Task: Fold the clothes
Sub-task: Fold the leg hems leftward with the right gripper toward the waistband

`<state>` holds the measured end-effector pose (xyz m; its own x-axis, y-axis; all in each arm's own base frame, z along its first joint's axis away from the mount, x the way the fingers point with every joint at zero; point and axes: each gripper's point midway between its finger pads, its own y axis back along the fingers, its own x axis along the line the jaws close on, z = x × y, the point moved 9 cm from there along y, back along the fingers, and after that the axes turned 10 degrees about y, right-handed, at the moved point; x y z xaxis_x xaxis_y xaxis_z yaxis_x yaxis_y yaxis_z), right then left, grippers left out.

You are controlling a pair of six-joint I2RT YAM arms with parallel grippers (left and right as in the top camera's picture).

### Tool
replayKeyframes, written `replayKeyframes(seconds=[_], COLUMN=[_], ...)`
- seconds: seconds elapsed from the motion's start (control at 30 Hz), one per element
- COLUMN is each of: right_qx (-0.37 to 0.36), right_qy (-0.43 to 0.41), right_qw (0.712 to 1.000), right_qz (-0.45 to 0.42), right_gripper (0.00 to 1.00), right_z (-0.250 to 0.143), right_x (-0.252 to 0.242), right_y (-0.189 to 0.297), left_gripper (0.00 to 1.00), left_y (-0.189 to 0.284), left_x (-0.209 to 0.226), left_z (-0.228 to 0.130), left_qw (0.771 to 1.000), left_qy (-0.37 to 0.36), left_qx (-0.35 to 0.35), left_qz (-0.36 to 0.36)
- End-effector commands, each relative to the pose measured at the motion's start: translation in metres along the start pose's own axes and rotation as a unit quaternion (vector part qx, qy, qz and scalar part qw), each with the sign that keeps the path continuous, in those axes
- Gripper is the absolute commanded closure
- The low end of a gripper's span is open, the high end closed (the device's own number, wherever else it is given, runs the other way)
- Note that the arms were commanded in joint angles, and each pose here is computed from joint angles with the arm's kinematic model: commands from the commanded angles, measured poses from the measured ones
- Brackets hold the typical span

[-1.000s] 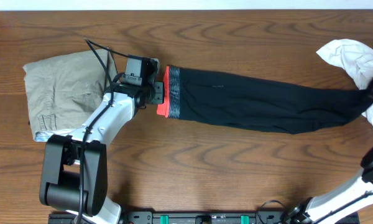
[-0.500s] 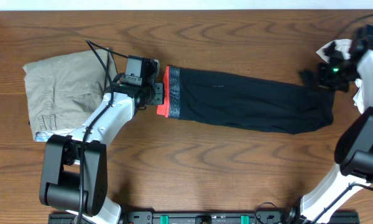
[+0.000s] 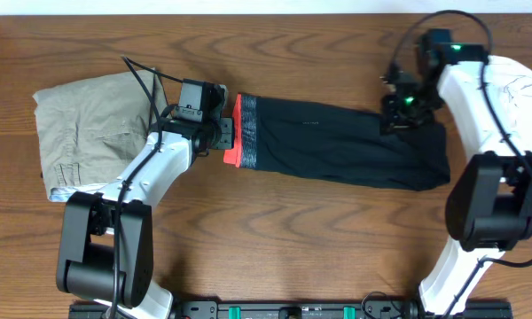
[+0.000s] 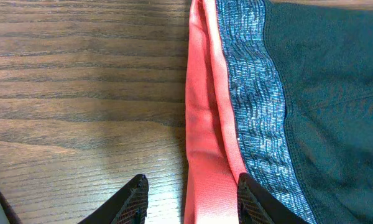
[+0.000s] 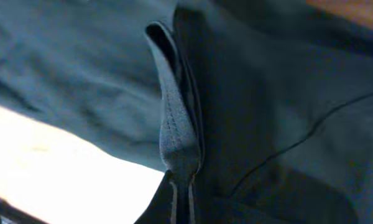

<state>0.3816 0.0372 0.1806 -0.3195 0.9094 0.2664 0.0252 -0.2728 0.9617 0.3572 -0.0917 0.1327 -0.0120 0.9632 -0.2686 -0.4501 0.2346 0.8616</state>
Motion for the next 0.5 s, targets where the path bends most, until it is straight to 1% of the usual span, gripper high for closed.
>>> replayKeyframes(seconds=[0.0, 0.17, 0.2, 0.27, 0.3, 0.37, 0.47], right_qx=[0.006, 0.029, 0.034, 0.043, 0.046, 0.052, 0.058], right_qy=[0.034, 0.061, 0.064, 0.069, 0.069, 0.068, 0.063], right_qw=[0.999, 0.998, 0.997, 0.997, 0.997, 0.996, 0.996], right_qz=[0.007, 0.012, 0.011, 0.003, -0.001, -0.006, -0.013], right_gripper=[0.99, 0.98, 0.95, 0.80, 0.76, 0.72, 0.69], right_z=[0.002, 0.000, 0.000, -0.002, -0.003, -0.004, -0.006], right_x=[0.024, 0.049, 0.052, 0.054, 0.054, 0.053, 0.049], right_y=[-0.002, -0.008, -0.009, -0.010, -0.010, -0.010, -0.009], left_gripper=[0.53, 0.53, 0.53, 0.53, 0.53, 0.53, 0.53], left_y=[0.006, 0.006, 0.006, 0.006, 0.006, 0.006, 0.006], left_x=[-0.003, -0.003, -0.003, -0.003, -0.003, -0.003, -0.003], left_z=[0.003, 0.003, 0.003, 0.003, 0.003, 0.003, 0.003], left_qw=[1.000, 1.000, 1.000, 1.000, 1.000, 1.000, 1.000], left_qy=[-0.002, -0.002, -0.002, -0.002, -0.002, -0.002, -0.002], left_qx=[-0.006, -0.006, -0.006, -0.006, -0.006, -0.006, -0.006], left_qz=[-0.007, -0.007, -0.007, -0.007, -0.007, -0.007, -0.007])
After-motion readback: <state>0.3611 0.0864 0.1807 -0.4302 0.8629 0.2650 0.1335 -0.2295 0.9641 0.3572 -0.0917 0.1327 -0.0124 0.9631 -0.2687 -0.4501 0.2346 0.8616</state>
